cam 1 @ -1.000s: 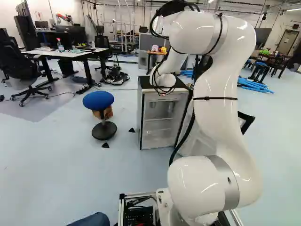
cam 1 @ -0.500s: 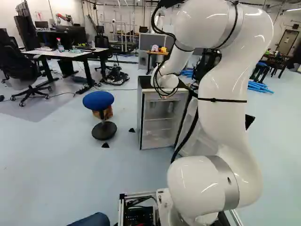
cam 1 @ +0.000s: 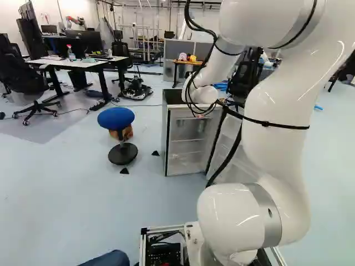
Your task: Grab a drink from the fridge
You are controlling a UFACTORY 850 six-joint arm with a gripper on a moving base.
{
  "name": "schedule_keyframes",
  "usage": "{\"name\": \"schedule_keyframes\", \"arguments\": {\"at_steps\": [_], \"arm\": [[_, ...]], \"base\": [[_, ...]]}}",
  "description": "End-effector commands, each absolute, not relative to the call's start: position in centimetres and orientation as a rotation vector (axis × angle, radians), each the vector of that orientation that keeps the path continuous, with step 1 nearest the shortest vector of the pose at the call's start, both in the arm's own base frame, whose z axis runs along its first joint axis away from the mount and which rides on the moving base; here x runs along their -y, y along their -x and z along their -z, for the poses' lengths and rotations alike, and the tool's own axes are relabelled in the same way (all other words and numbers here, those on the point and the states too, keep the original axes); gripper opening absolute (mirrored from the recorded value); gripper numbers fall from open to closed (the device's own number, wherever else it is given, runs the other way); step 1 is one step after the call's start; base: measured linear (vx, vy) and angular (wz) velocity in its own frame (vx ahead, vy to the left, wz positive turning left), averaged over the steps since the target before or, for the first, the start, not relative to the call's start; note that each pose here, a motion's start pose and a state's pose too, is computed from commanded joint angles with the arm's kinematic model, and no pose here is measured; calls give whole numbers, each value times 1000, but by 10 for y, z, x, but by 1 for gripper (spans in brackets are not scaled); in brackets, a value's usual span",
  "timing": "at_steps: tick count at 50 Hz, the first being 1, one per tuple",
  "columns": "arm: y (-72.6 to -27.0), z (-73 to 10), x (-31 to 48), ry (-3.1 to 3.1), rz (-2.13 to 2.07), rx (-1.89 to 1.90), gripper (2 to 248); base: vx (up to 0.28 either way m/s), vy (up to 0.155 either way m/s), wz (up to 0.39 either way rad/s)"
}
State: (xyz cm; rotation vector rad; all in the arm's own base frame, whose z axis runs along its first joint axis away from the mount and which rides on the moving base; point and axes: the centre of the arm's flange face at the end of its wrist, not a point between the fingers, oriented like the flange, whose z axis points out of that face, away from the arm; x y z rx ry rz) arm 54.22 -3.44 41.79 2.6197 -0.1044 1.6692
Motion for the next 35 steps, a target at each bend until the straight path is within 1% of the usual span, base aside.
{"name": "schedule_keyframes", "arguments": {"at_steps": [35], "arm": [[-461,-441,59,-2723,-1399,-15,247]], "base": [[0,0,0]]}}
